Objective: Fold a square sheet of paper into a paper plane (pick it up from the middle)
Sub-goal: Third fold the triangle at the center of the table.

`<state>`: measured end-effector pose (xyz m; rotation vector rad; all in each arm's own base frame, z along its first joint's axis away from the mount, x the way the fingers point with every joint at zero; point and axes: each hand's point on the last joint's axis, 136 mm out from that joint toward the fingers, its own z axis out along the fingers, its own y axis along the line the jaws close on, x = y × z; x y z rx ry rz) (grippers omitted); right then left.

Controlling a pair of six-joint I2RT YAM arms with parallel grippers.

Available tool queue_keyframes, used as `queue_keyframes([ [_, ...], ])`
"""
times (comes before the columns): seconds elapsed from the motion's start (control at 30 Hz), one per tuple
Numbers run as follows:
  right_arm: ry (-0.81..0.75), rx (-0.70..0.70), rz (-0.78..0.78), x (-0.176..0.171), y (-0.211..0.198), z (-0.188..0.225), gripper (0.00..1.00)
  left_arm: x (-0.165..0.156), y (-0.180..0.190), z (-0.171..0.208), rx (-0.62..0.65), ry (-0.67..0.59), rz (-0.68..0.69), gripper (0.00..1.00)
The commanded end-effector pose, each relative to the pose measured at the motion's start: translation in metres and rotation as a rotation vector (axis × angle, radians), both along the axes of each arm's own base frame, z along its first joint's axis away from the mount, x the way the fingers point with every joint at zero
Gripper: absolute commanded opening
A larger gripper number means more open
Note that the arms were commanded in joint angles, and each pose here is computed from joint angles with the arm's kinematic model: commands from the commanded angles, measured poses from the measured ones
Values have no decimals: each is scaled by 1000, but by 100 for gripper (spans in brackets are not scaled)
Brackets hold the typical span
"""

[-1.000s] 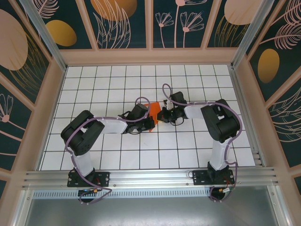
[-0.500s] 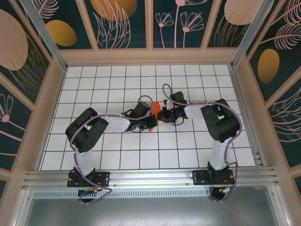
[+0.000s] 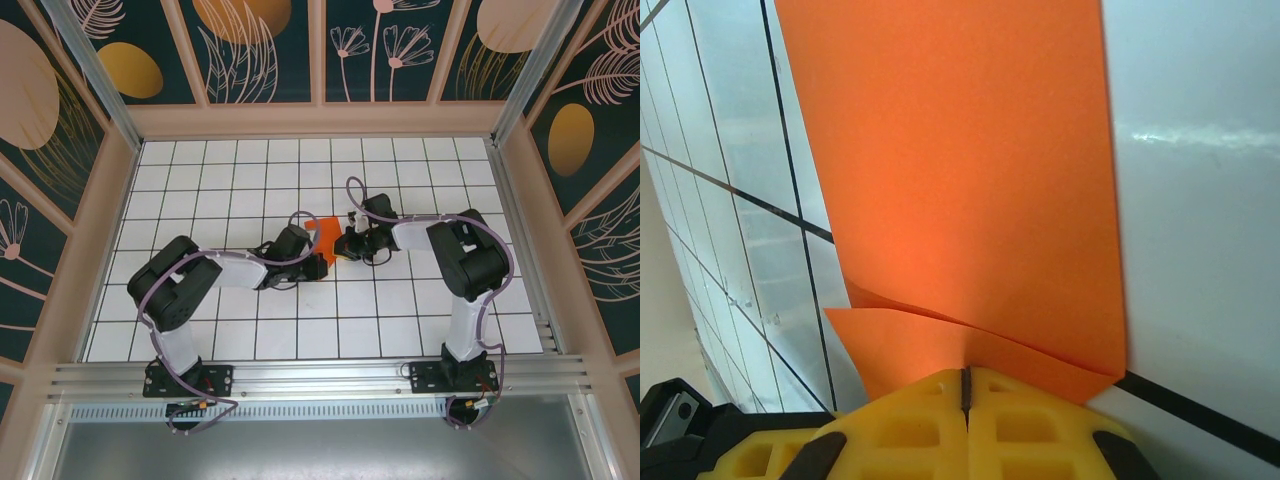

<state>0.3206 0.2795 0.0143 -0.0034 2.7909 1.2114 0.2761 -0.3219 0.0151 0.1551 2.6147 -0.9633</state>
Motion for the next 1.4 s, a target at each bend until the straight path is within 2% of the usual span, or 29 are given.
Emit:
queue_keyframes([
  [0.0,104,-220,-75,-16,-36,-63,4,-41,22,-29,93,129,-65,0],
  [0.67,116,-234,-85,-16,-40,-68,5,-61,36,-25,152,141,-126,0],
  [0.9,107,-208,-90,-13,-37,-59,5,-27,21,23,101,6,-56,3],
  [1.1,29,-47,-83,4,-13,-8,9,13,17,57,56,-87,125,8],
  [1.27,-40,58,-104,20,-6,39,16,34,11,55,37,-84,226,8],
  [1.37,-54,81,-136,22,-12,53,20,42,11,32,109,-41,258,5],
])
